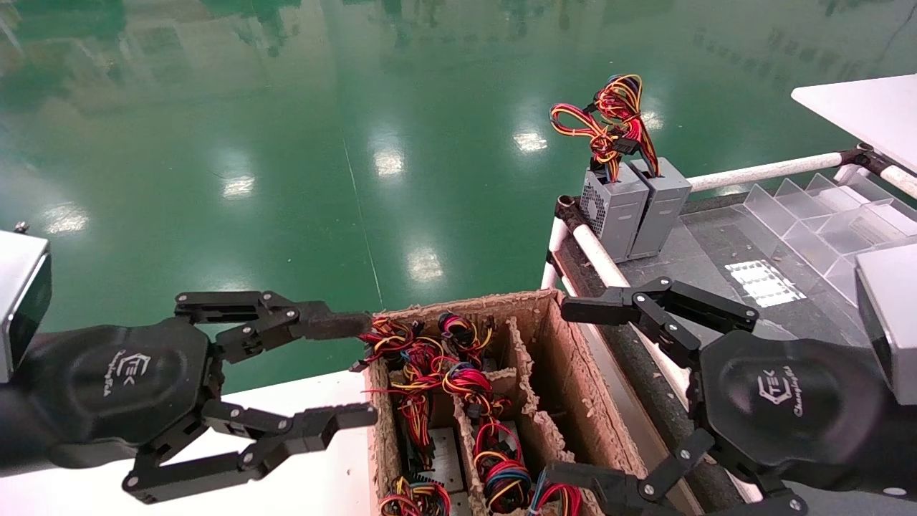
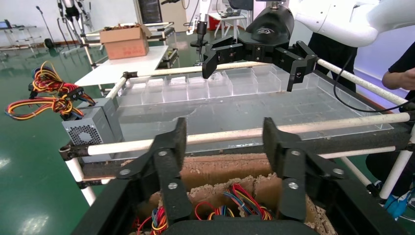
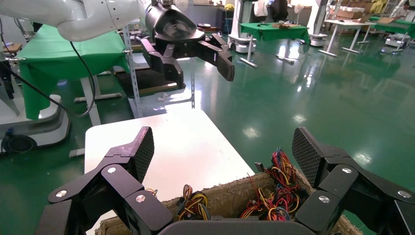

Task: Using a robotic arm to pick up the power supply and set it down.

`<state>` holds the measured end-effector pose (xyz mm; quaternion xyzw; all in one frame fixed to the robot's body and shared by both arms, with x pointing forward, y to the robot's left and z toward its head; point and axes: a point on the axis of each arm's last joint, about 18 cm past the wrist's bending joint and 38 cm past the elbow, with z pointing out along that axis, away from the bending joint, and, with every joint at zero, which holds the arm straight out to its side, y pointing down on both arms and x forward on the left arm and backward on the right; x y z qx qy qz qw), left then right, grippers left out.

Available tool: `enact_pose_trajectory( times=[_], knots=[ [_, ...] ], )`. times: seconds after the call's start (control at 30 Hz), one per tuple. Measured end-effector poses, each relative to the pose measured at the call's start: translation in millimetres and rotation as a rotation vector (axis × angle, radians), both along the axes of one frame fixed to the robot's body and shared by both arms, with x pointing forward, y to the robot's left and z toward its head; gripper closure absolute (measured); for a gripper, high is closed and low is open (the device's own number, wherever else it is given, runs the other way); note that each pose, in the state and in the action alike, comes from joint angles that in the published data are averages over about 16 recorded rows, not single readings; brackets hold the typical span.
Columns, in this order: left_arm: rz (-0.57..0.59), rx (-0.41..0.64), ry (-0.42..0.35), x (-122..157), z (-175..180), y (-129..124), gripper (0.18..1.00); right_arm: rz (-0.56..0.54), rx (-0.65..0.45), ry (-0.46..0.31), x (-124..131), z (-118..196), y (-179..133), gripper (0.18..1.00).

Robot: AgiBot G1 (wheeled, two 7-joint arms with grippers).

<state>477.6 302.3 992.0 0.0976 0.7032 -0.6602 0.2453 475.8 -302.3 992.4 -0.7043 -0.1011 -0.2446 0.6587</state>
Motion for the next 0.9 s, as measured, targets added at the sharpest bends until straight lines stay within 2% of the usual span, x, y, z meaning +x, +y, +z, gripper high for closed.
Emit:
enact_pose_trajectory(
  times=[0.43, 0.63, 0.9],
  knots=[
    [0.000, 0.000, 0.000, 0.0, 0.0, 0.0, 0.792, 0.000, 0.000, 0.000, 0.0, 0.0, 0.0, 0.178],
    [0.000, 0.000, 0.000, 0.0, 0.0, 0.0, 0.890, 0.000, 0.000, 0.000, 0.0, 0.0, 0.0, 0.178],
    [0.000, 0.000, 0.000, 0.0, 0.0, 0.0, 0.965, 0.000, 0.000, 0.000, 0.0, 0.0, 0.0, 0.178]
  ],
)
